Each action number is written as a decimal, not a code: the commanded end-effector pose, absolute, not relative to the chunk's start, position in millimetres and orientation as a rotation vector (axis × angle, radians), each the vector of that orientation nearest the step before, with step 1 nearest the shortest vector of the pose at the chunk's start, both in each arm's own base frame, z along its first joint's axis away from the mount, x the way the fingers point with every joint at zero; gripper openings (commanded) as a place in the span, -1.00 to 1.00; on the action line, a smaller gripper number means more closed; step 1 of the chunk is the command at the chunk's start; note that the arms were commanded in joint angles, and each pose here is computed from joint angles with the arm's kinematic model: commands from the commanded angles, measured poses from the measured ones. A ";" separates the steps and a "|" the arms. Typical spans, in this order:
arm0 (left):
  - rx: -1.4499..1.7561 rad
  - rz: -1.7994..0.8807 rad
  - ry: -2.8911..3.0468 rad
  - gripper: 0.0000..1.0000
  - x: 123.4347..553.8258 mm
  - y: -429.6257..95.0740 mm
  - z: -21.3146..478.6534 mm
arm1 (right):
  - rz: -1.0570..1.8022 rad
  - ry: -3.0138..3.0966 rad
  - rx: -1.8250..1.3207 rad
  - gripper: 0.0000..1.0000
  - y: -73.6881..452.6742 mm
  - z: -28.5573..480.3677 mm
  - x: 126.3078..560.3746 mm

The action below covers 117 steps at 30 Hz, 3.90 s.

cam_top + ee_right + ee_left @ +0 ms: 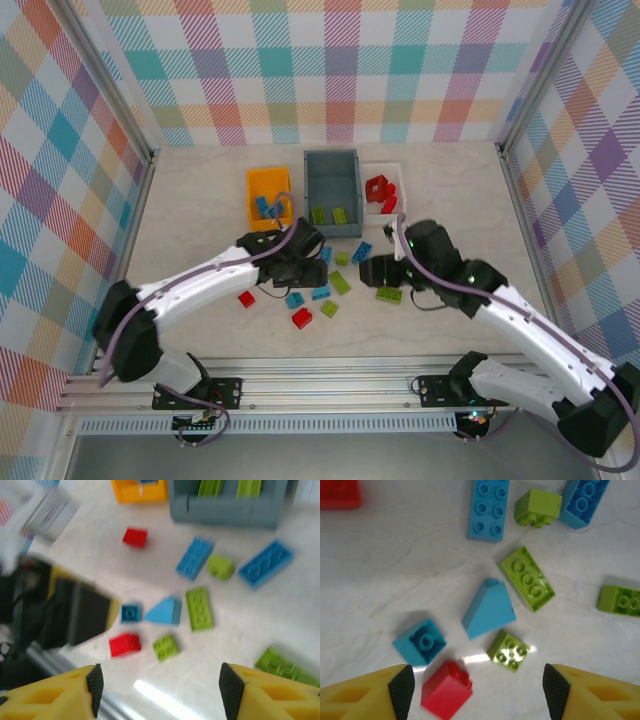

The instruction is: Sort the legos into containers by color

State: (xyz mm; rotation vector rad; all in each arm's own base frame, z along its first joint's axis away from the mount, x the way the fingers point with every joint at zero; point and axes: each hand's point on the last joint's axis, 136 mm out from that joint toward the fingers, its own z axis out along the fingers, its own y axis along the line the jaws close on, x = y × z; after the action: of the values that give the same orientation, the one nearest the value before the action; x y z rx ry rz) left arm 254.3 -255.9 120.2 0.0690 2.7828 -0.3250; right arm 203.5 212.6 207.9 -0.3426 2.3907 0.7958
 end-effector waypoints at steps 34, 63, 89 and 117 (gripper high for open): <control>0.215 -0.007 2.707 -0.32 351.8 -272.2 43.1 | 1.017 2.314 -0.214 0.47 211.4 229.2 176.8; -0.229 -0.274 2.774 -0.29 520.7 -137.2 111.9 | 1.018 2.074 -0.449 0.46 317.5 290.3 253.9; -0.429 -0.488 2.434 0.07 325.3 -117.1 254.3 | 0.627 2.406 -0.729 0.43 370.9 172.1 220.0; -0.519 -0.595 2.137 0.18 190.8 -57.7 309.8 | 0.234 2.396 -1.278 0.74 455.2 44.1 346.4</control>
State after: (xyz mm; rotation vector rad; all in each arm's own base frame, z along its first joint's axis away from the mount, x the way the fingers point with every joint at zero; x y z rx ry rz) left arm 192.4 -57.7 307.2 -0.5165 2.1303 -0.5930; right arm 345.6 448.2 40.5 -1.2203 2.4165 0.1863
